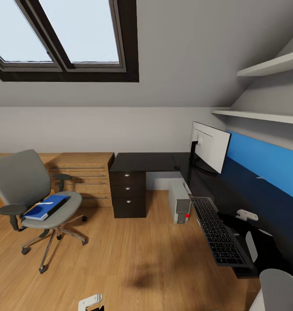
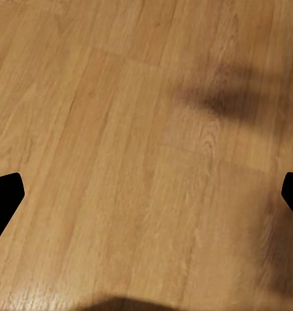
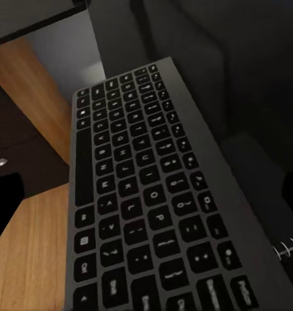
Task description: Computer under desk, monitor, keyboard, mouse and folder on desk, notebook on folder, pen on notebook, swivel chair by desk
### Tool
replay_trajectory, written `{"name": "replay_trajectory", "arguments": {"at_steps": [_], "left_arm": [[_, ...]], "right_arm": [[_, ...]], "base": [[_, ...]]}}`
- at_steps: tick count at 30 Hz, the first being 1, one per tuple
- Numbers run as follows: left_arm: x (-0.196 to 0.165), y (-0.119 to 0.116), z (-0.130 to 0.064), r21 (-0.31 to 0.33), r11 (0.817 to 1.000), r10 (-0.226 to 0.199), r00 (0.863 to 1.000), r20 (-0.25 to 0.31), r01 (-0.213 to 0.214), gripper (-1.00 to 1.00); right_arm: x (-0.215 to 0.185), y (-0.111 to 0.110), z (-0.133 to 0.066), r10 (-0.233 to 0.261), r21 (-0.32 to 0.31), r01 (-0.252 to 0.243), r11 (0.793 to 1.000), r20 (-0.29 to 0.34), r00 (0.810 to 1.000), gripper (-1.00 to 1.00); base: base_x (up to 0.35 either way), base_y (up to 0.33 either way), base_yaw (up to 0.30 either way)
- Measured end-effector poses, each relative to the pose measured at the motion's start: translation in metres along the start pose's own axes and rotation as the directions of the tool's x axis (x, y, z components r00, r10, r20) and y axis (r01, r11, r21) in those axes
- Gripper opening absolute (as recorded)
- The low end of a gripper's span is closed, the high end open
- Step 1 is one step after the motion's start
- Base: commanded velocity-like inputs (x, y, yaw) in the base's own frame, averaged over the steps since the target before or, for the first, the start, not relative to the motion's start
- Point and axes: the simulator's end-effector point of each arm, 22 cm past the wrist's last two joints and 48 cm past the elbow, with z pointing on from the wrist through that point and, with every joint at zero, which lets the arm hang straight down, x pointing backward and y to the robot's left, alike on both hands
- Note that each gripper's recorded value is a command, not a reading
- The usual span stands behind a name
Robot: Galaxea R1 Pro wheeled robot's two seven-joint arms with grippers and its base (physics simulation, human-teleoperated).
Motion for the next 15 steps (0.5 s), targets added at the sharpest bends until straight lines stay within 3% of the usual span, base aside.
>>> {"name": "replay_trajectory", "arguments": {"at_steps": [8,15], "left_arm": [[0.0002,0.0001,0.0000,0.000,1.000,0.000,1.000,0.000,0.000,1.00],[0.0004,0.0002,0.0002,-0.001,1.000,0.000,1.000,-0.001,0.000,1.00]], "right_arm": [[0.0018,0.0007,0.0003,0.001,0.000,-0.001,1.000,-0.002,1.000,1.00],[0.0035,0.0017,0.0008,0.001,-0.002,-0.001,1.000,-0.004,1.000,1.00]], "base": [[-0.025,0.020,0.000],[-0.230,0.220,0.000]]}}
